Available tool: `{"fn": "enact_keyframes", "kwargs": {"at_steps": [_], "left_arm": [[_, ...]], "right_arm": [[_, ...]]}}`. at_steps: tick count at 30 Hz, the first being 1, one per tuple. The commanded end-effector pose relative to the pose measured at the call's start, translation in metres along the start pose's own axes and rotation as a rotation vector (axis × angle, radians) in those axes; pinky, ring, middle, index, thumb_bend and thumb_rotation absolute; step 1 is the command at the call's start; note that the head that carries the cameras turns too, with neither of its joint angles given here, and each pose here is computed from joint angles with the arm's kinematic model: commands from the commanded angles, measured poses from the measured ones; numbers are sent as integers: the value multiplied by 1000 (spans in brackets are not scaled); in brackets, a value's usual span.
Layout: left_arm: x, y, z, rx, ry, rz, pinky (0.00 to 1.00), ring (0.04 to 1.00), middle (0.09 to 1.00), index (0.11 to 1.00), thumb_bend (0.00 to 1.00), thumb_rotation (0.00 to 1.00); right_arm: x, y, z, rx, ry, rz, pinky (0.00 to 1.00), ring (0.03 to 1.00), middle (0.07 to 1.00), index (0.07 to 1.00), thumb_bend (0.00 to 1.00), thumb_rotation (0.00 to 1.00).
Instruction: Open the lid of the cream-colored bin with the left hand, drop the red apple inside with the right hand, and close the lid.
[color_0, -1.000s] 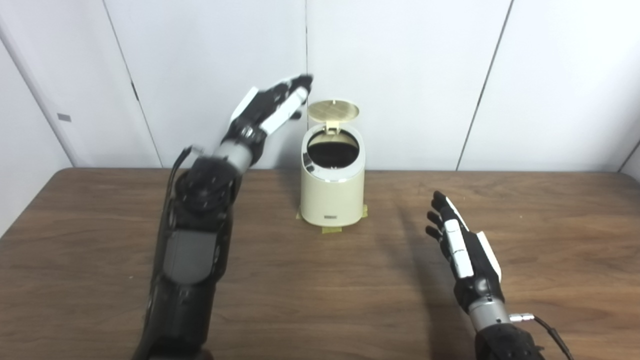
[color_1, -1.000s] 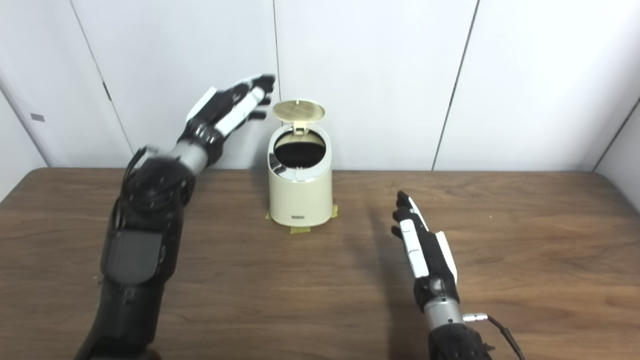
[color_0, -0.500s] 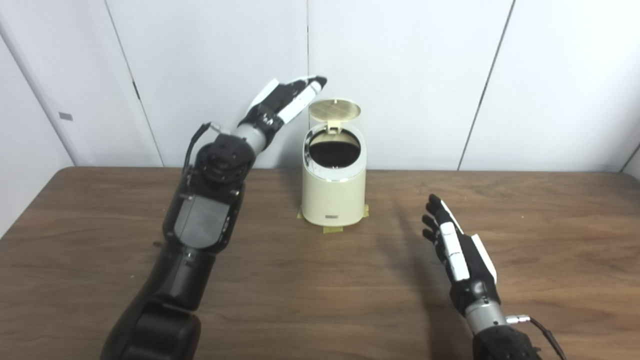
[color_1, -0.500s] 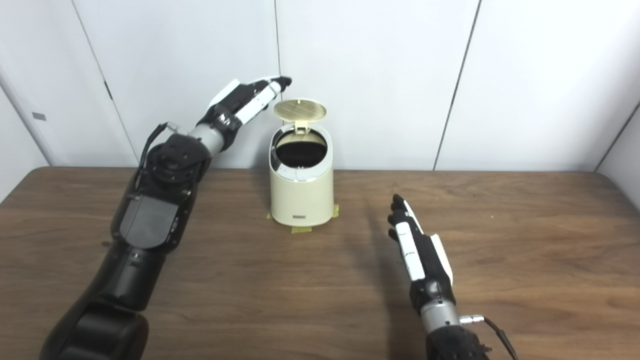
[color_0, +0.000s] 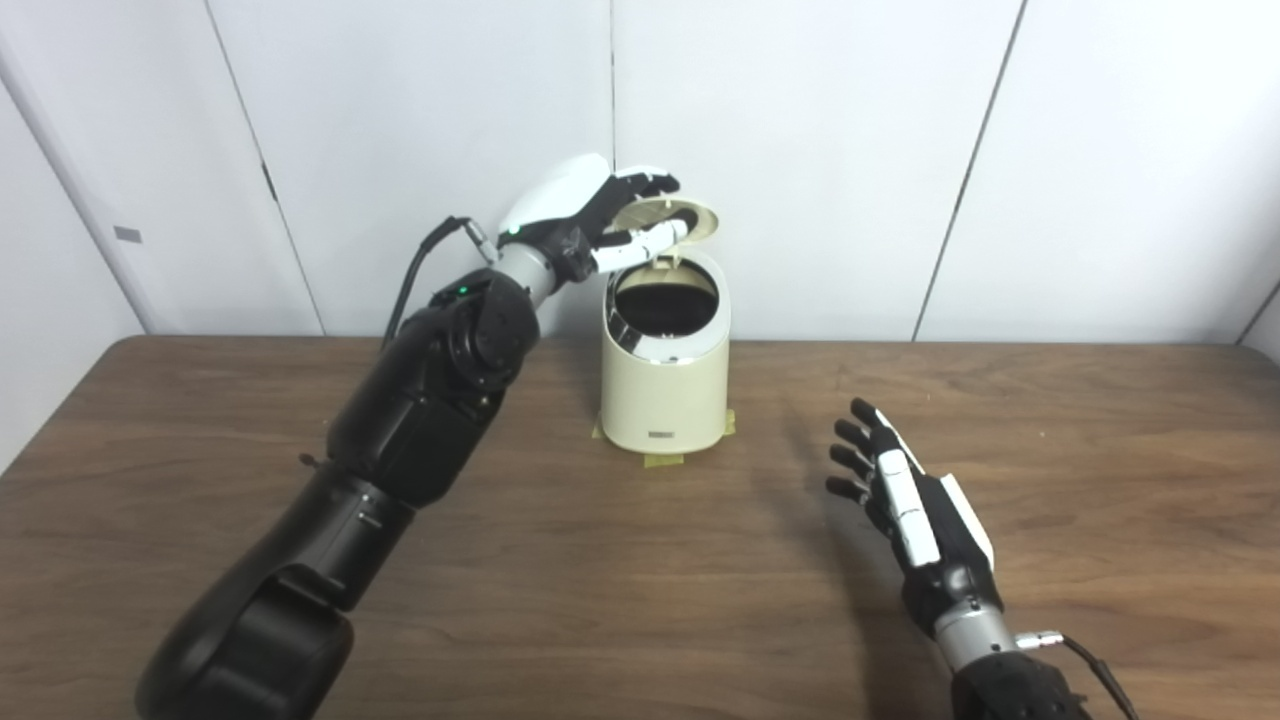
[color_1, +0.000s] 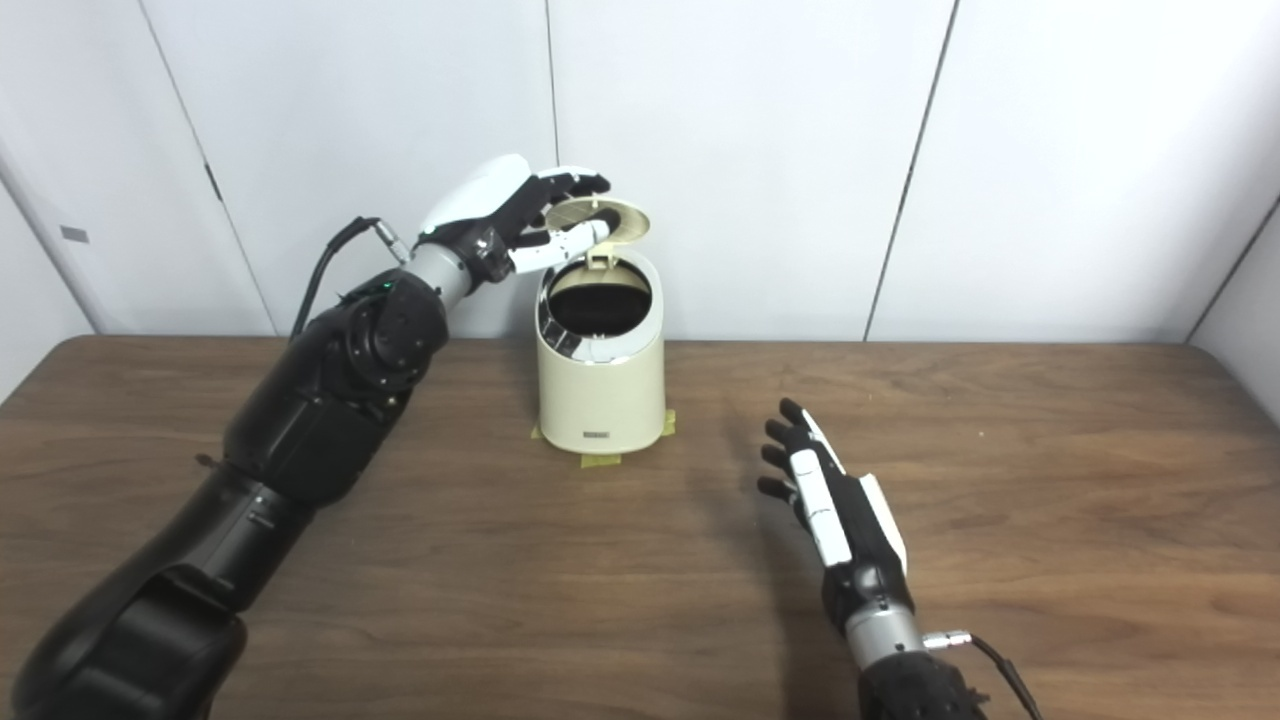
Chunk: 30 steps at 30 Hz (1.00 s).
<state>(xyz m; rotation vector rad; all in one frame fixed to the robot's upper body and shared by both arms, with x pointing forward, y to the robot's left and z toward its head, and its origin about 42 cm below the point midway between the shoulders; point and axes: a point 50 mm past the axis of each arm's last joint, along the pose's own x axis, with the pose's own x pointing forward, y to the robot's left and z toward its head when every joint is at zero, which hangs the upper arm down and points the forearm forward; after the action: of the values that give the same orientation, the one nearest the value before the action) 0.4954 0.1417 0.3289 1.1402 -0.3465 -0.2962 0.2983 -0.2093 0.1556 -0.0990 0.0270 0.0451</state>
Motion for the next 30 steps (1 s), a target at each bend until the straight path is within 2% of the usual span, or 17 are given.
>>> {"fn": "enact_keyframes", "kwargs": {"at_steps": [1,5,11,16,19,26,30], "left_arm": [[5,33,23,125,-99,101,820,863,847,825,479,803],[-4,25,25,292,-123,104,860,857,822,777,466,808],[-9,16,24,418,-146,117,886,815,782,745,460,857],[-14,12,23,479,-155,116,910,820,776,738,463,862],[-20,12,22,530,-163,102,886,807,764,738,469,896],[-33,7,23,563,-162,58,863,806,763,734,463,880],[-38,0,22,574,-172,41,841,787,748,720,457,838]], "right_arm": [[7,0,17,-18,-51,7,785,878,897,935,569,1000],[8,-1,16,-59,-38,17,783,893,884,930,536,1000],[10,-1,15,-80,-14,14,792,900,871,920,501,1000],[11,-2,13,-93,-7,9,792,895,864,914,511,1000],[11,-3,13,-91,0,9,792,892,864,916,509,1000],[10,-6,11,-131,11,5,756,864,856,911,494,1000],[10,-6,10,-124,12,20,744,853,852,913,476,1000]]}}
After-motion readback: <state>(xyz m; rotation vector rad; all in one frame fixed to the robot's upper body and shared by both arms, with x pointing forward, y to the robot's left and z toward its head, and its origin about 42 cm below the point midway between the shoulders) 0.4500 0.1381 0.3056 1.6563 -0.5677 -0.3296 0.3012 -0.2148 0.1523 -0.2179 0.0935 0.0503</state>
